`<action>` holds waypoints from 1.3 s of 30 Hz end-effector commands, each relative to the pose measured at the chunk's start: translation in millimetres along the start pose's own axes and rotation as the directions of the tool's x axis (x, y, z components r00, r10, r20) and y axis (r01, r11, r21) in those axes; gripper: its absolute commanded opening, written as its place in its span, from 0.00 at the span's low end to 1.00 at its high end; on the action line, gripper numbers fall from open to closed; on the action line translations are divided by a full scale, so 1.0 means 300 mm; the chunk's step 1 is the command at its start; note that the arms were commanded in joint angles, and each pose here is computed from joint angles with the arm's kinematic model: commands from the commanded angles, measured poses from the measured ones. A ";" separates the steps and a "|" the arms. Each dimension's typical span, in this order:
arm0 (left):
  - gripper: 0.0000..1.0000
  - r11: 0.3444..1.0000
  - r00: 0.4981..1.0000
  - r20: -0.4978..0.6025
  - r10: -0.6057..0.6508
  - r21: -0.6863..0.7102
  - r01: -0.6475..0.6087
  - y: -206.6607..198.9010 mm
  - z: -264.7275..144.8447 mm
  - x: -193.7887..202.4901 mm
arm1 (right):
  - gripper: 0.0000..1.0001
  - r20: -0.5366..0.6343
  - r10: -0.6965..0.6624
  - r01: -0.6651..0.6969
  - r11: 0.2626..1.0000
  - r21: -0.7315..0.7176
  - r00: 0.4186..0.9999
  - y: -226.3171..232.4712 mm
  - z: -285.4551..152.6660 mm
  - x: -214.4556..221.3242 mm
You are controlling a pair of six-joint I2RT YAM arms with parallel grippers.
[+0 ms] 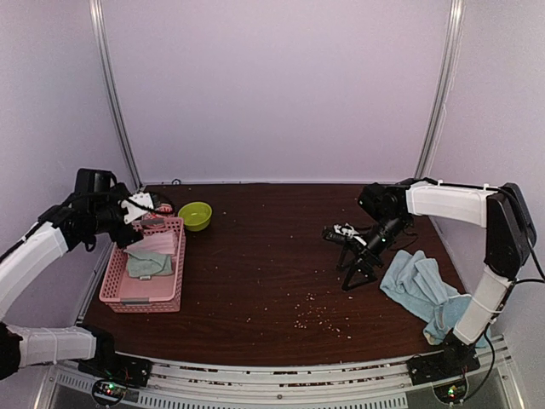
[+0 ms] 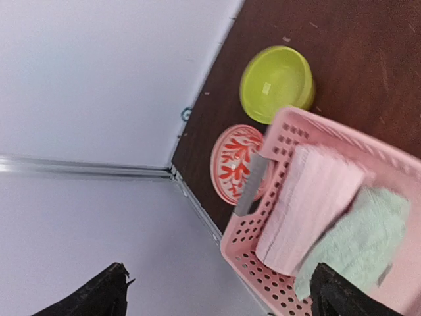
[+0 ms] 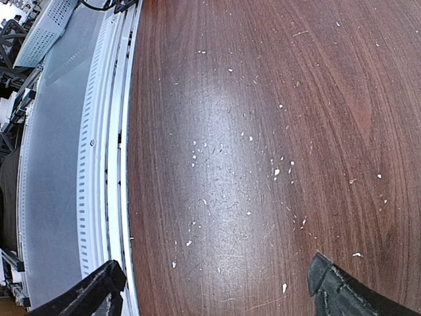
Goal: Roll the towels
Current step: Reset both arms
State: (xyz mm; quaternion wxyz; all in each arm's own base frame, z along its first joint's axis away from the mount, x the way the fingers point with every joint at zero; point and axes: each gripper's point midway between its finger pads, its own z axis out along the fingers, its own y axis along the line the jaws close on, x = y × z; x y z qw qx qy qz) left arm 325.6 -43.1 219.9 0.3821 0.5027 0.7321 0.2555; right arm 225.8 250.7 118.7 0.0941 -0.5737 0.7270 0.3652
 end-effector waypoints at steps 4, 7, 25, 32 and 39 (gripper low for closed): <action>0.98 0.635 0.625 0.283 -0.727 -0.068 0.770 0.388 -0.067 -0.190 | 1.00 0.039 0.003 -0.006 0.999 0.053 0.999 -0.034 -0.031 -0.058; 0.98 0.571 0.525 0.309 -0.793 0.076 0.817 0.388 -0.034 -0.273 | 1.00 0.076 0.048 -0.063 0.978 0.200 0.996 -0.122 -0.079 -0.090; 0.98 0.575 0.543 0.249 -0.802 0.075 0.814 0.340 0.158 -0.482 | 1.00 0.773 0.067 -0.753 0.293 0.589 0.631 -0.617 -1.115 -0.034; 0.98 0.570 0.509 0.395 -0.765 0.046 0.820 0.546 -0.076 -0.551 | 1.00 0.780 -0.226 -0.772 0.145 0.619 0.583 -0.429 -1.428 -0.162; 0.98 0.605 0.537 0.454 -0.711 0.007 0.796 0.534 -0.120 -0.519 | 1.00 0.795 -0.327 -0.817 0.104 0.567 0.511 -0.346 -1.468 -0.140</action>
